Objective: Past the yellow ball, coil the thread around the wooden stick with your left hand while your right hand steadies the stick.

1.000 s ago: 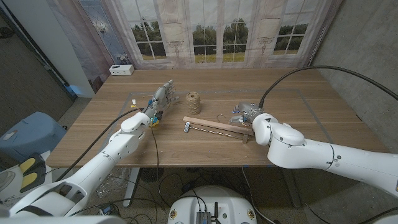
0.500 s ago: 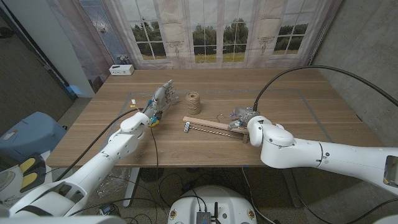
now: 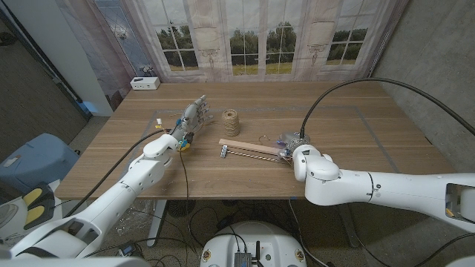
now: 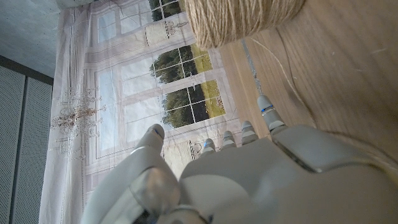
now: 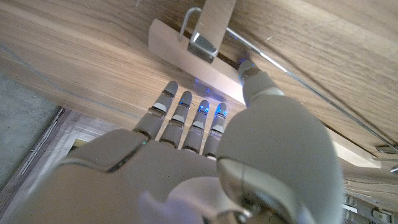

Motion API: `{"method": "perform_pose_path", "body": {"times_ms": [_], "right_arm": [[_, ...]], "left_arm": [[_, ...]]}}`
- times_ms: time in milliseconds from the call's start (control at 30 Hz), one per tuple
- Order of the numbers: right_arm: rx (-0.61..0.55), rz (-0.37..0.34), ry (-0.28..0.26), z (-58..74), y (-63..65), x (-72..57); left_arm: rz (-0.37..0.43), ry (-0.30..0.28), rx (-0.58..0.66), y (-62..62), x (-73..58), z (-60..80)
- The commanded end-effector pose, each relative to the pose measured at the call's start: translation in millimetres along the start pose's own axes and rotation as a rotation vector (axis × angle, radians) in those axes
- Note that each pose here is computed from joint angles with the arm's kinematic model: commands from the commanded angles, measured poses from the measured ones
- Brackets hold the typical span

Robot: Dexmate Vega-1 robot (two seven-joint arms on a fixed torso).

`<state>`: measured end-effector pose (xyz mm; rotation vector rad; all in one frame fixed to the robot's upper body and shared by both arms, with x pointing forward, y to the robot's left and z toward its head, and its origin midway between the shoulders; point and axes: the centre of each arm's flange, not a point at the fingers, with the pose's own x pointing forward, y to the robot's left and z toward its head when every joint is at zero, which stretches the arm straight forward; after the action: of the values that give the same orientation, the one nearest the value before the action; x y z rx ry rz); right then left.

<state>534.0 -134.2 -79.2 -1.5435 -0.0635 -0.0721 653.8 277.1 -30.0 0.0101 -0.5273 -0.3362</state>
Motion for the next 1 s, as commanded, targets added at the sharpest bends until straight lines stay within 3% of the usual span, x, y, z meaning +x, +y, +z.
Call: {"method": "perform_pose_path", "body": {"times_ms": [33,233,433,667,800,1000], "right_arm": [[-0.028,-0.032,0.072,-14.3,17.2,14.4],[-0.019,-0.002,0.08,-22.4,23.7,20.4],[-0.019,-0.069,0.063,-27.7,29.3,22.8],[-0.018,-0.086,0.035,-36.0,32.8,27.9],[-0.003,-0.101,0.029,-41.2,33.8,27.8],[0.023,-0.203,0.017,-47.3,32.1,21.1]], "left_arm": [[0.0,0.001,0.005,-1.4,-4.3,2.1],[0.002,0.003,0.009,-1.6,-7.2,3.1],[0.0,0.003,0.01,-3.4,-8.8,3.8],[-0.003,0.011,0.037,-4.3,-10.1,7.4],[-0.001,0.032,0.11,-4.5,-10.8,13.0],[0.055,0.07,0.358,-10.2,-12.5,32.8]]}}
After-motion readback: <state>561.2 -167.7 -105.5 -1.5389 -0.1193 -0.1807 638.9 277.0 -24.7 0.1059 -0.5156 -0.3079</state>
